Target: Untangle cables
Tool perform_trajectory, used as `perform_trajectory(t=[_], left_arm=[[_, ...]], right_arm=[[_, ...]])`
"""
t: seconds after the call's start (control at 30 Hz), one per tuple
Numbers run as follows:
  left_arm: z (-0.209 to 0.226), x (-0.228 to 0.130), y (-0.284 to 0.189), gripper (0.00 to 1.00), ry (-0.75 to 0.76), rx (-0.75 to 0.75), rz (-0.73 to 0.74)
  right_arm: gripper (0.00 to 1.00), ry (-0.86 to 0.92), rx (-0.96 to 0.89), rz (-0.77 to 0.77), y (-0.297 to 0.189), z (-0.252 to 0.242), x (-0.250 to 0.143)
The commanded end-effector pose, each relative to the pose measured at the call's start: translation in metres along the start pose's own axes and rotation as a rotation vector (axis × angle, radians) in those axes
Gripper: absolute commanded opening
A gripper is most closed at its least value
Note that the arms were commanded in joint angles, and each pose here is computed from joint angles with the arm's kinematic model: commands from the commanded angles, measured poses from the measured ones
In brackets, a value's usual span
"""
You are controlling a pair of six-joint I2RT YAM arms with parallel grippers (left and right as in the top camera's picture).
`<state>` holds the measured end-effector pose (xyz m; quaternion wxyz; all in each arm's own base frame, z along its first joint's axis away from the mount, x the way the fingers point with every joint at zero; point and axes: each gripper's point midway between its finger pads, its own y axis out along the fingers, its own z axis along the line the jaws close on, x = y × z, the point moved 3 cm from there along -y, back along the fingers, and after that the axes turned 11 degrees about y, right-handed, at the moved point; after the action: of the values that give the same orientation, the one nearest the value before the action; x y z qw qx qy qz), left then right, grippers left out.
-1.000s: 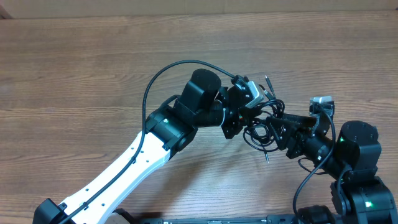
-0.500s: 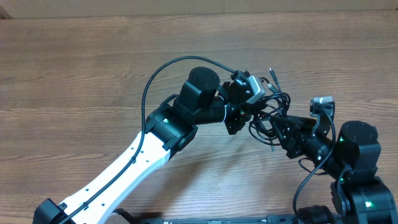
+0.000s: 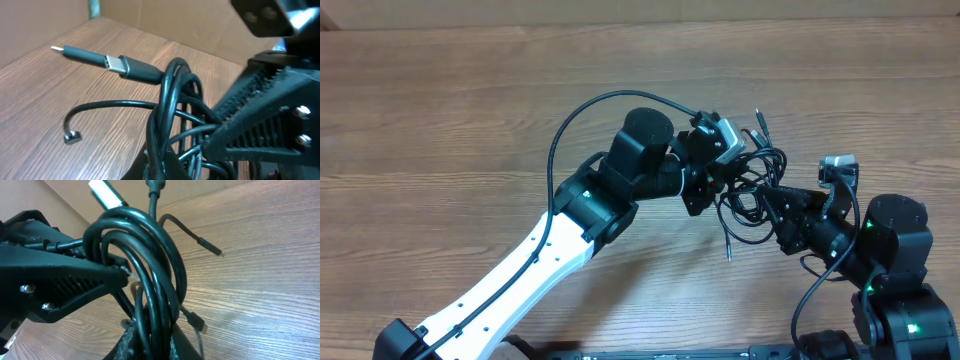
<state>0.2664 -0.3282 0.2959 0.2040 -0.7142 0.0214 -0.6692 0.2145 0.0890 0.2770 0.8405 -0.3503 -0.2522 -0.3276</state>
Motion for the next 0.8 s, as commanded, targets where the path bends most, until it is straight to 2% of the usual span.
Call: perform_trajectory(t=[0.0,0.33,0.53,0.77], left_arm=[[0.01,0.015,-0.009,0.04,-0.058,0.089,-0.033],[0.018,0.015,-0.01,0.04,-0.115,0.146,-0.035],[0.025,0.017,-0.011,0.04,-0.157,0.194,-0.048],[0.033,0.016,-0.013,0.04,-0.222,0.247,-0.052]], right_arm=[[0.13,-0.017,0.006,-0.029,-0.006,0.006,0.007],[0.13,-0.016,0.005,-0.027,-0.006,0.006,0.007],[0.04,-0.016,0.005,-0.026,-0.006,0.006,0.007],[0.04,-0.016,0.005,-0.027,-0.006,0.006,0.007]])
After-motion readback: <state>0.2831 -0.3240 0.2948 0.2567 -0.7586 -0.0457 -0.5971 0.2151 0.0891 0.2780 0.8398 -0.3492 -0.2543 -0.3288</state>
